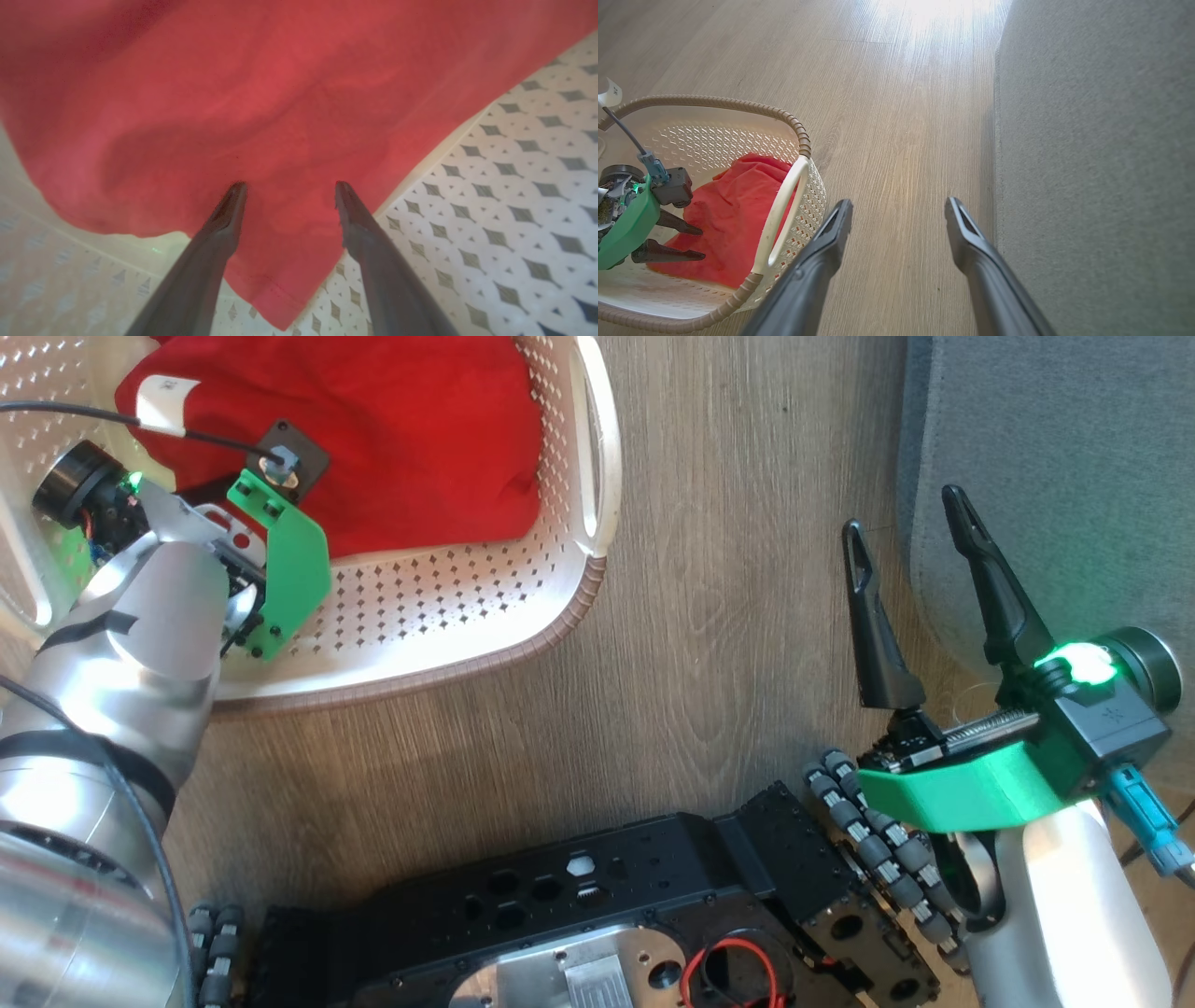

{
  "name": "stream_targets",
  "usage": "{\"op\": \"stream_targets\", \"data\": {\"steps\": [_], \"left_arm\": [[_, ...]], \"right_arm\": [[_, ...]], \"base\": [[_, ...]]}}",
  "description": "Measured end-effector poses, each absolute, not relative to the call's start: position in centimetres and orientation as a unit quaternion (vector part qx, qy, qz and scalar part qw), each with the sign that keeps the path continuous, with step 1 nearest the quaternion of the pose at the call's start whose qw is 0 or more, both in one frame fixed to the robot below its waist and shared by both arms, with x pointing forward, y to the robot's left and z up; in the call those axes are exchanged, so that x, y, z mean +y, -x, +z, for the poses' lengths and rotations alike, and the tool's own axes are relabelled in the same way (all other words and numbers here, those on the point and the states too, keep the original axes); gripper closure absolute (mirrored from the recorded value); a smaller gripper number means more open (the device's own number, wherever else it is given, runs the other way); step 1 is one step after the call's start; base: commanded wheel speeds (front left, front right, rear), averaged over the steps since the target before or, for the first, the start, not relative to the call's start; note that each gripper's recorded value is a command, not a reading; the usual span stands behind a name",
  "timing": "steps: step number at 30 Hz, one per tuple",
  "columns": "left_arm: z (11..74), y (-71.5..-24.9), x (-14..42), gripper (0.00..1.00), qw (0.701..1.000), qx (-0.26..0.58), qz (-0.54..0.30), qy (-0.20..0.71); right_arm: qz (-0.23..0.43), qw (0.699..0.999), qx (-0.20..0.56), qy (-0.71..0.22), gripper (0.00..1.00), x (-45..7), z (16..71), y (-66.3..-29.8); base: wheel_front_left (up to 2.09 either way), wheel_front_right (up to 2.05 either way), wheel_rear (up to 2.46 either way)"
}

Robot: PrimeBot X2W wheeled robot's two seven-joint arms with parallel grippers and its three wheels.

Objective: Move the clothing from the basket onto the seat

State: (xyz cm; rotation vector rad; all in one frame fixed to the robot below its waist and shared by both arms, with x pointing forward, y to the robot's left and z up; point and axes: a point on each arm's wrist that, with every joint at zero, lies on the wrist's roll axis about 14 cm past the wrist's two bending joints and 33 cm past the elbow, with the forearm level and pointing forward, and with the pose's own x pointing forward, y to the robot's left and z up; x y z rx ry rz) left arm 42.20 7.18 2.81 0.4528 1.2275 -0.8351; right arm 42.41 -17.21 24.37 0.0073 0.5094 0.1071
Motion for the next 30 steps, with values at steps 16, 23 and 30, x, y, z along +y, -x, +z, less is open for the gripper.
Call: {"op": "stream_targets", "data": {"steps": [16, 23, 30], "left_arm": [[2.7, -41.9, 6.5, 0.0, 0.681, 0.528, -0.431, -0.267], [3.3, -44.2, 5.1, 0.0, 0.723, 0.495, -0.415, -0.245], [4.6, -47.8, 3.6, 0.0, 0.78, 0.445, -0.386, -0.208]], "right_arm": [[0.064, 0.967, 0.247, -0.006, 0.0, -16.4, 24.4, -42.7], [0.065, 0.967, 0.246, -0.007, 0.0, -16.3, 24.4, -42.7], [0.065, 0.967, 0.247, -0.008, 0.0, -16.3, 24.3, -42.7]], "base": [[0.0, 0.0, 0.0], [0.0, 0.0, 0.0], [0.0, 0.0, 0.0]]}}
